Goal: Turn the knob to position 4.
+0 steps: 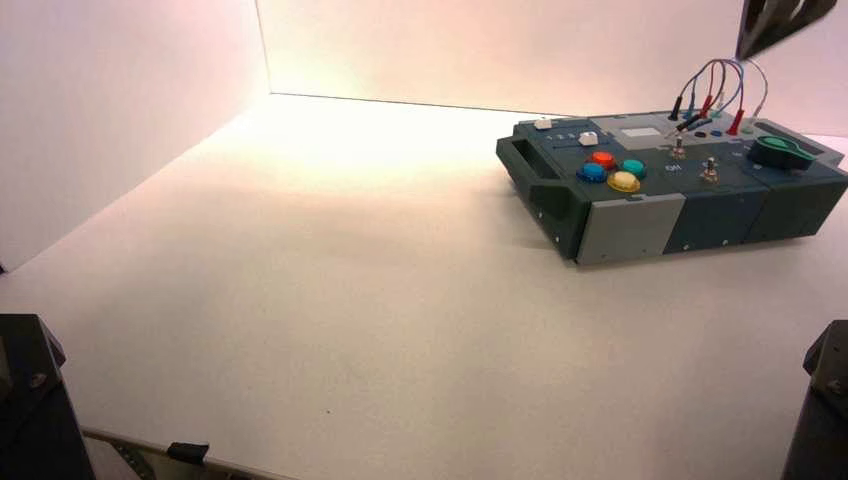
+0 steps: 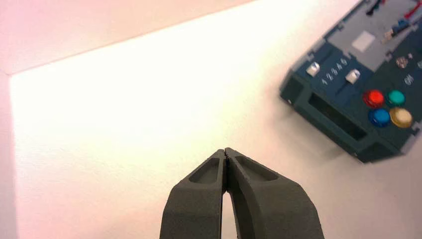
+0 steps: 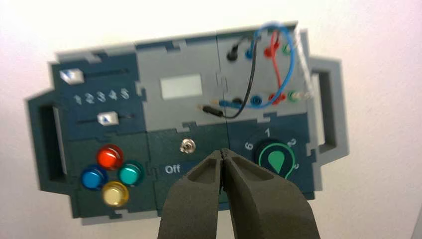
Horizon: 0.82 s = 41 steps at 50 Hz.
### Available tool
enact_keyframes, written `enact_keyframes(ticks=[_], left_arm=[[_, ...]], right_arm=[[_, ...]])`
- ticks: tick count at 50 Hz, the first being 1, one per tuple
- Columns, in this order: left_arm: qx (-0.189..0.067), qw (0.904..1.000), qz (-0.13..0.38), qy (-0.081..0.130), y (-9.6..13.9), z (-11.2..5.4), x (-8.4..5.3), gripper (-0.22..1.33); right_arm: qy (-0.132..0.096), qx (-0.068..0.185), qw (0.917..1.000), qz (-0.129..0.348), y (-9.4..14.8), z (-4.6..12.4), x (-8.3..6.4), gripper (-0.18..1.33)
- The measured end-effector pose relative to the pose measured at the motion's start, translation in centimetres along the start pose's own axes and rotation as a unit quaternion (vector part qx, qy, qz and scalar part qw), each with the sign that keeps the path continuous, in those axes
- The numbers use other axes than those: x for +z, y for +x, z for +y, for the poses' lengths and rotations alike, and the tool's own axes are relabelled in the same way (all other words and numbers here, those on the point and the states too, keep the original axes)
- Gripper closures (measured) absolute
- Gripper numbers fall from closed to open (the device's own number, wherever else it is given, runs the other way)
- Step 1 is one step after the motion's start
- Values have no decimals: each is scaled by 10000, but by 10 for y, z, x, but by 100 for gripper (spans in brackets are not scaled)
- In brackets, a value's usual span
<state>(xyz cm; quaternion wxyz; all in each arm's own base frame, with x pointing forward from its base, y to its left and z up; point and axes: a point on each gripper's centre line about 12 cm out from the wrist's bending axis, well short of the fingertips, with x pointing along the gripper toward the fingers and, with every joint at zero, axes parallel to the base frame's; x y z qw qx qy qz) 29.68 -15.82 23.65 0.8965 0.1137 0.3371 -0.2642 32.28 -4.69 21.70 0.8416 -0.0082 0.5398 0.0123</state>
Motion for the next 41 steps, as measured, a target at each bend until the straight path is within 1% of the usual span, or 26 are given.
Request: enact_keyframes(ticks=[3, 9, 14, 30, 41], left_arm=[[43, 10000, -50, -9, -3, 3, 0, 128], [197, 9996, -142, -116, -9, 15, 1, 128], [213, 9996, -142, -130, -10, 16, 1, 128], [232, 9996, -118, -50, -11, 16, 1, 128], [243, 9996, -102, -54, -10, 17, 0, 128]], right_arm=[[24, -17, 9998, -186, -8, 0, 1, 129], [44, -10, 9988, -479, -24, 4, 2, 129], [61, 19, 9988, -477, -22, 5, 2, 129], [60, 33, 9990, -441, -22, 5, 1, 129], [73, 46, 9991, -413, -21, 6, 1, 129]])
